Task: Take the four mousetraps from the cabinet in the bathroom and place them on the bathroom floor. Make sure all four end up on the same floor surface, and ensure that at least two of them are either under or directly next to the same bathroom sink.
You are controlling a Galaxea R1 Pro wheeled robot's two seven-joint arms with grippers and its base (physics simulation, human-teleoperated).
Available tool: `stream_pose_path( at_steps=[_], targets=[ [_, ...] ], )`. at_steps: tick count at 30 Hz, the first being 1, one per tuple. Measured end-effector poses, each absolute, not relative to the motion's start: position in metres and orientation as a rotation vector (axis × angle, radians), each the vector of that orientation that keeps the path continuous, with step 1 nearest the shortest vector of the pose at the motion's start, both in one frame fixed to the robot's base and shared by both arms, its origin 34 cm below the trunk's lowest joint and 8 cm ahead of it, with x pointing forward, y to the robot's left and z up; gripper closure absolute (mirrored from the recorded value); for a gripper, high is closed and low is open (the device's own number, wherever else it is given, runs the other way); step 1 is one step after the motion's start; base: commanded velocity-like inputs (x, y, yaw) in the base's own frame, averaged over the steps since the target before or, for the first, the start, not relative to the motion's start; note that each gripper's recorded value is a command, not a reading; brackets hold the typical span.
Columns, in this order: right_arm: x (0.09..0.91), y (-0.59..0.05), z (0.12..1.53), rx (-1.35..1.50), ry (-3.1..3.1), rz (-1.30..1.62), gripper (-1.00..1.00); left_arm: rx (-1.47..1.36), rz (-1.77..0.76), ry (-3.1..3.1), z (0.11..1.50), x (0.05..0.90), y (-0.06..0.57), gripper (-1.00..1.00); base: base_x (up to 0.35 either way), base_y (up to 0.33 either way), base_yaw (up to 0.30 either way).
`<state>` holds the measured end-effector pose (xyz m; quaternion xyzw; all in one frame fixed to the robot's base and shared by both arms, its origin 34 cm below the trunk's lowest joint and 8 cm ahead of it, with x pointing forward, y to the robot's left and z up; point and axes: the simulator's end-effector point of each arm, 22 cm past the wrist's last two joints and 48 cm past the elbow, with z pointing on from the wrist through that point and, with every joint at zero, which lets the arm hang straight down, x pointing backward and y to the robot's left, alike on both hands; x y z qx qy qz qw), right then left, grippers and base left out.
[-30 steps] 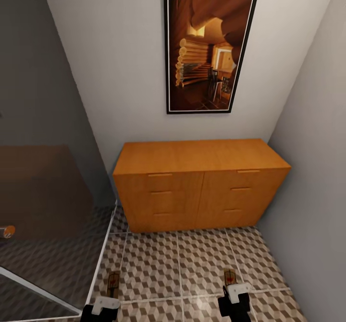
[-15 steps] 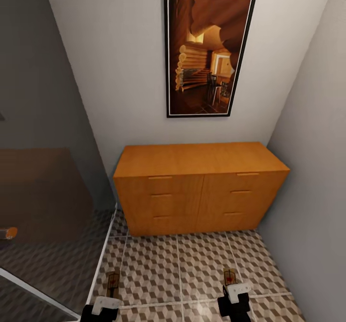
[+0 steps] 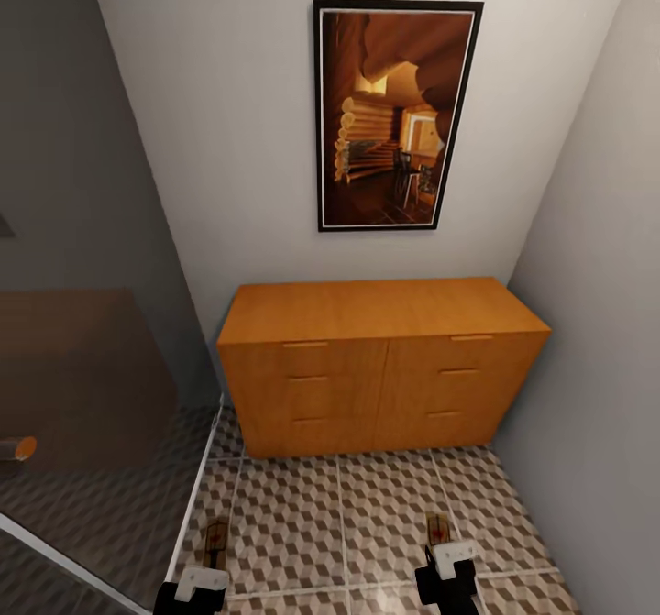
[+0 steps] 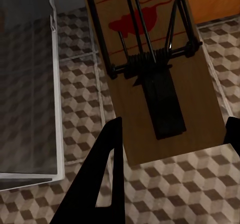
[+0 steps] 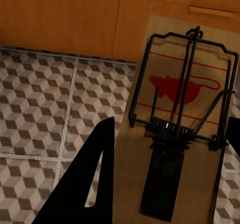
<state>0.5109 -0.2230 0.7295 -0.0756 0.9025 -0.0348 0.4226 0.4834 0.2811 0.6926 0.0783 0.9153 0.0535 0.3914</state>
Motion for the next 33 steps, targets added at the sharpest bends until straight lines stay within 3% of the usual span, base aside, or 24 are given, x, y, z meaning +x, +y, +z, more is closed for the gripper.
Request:
stream_pose_path(
  at_steps=[28, 33],
  targets=[
    [0.5, -0.227, 0.723, -0.192, 2.262, -0.09, 1.0, 0.202, 0.119, 2.318, 0.695, 0.486, 0.273, 1.0, 0.0, 0.0, 0.0],
    [0.499, -0.226, 0.722, -0.191, 2.265, -0.088, 1.0, 0.231, 0.009, 2.324, 0.693, 0.484, 0.232, 1.0, 0.0, 0.0, 0.0]
  ],
)
